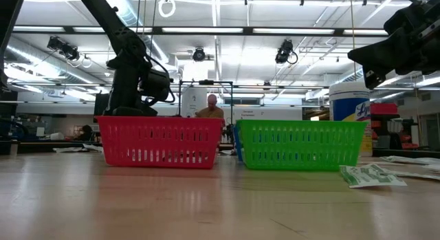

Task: Pick & Place First Aid Supplies
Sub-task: Put the gray towelette pack into the black bin

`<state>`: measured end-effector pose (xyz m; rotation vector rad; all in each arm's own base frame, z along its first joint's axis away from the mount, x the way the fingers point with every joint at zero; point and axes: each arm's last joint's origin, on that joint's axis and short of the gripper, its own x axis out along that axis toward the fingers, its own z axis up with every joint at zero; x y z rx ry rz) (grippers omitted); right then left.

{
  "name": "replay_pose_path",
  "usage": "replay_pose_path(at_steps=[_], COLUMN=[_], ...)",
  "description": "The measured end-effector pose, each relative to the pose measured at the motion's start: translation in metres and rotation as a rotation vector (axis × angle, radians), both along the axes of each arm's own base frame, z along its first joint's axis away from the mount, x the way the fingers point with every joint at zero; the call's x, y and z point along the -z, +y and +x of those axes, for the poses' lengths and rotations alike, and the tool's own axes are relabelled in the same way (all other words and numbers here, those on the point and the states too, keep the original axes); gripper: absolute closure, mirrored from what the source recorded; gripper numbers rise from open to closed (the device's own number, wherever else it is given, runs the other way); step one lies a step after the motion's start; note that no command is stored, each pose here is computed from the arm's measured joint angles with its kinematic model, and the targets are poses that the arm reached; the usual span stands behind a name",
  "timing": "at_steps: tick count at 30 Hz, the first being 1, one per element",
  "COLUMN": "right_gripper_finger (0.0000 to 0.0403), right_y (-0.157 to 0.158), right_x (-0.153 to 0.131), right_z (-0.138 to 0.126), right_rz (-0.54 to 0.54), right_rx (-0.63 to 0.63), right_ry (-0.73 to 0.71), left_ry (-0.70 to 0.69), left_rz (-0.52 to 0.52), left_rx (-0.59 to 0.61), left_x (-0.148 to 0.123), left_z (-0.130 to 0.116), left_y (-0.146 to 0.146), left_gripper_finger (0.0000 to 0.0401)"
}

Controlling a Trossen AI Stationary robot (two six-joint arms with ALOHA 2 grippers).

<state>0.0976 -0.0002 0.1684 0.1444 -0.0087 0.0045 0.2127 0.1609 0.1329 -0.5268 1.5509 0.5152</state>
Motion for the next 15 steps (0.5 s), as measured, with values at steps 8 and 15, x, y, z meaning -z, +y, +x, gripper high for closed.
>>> replay_pose_path(at_steps=[8,15], right_gripper_finger=[0.0385,0.0385], right_y=[0.0,0.0], right_x=[0.0,0.0], right_z=[0.0,0.0], right_rz=[0.0,0.0], right_rx=[0.001,0.001], right_ry=[0.0,0.0], left_ry=[0.002,0.003], left_rz=[-0.001,0.006], left_rx=[-0.003,0.02], left_x=[0.0001,0.0001], left_z=[0.0006,0.0035], left_y=[-0.0012,-0.0047], left_gripper_finger=[0.0181,0.0217])
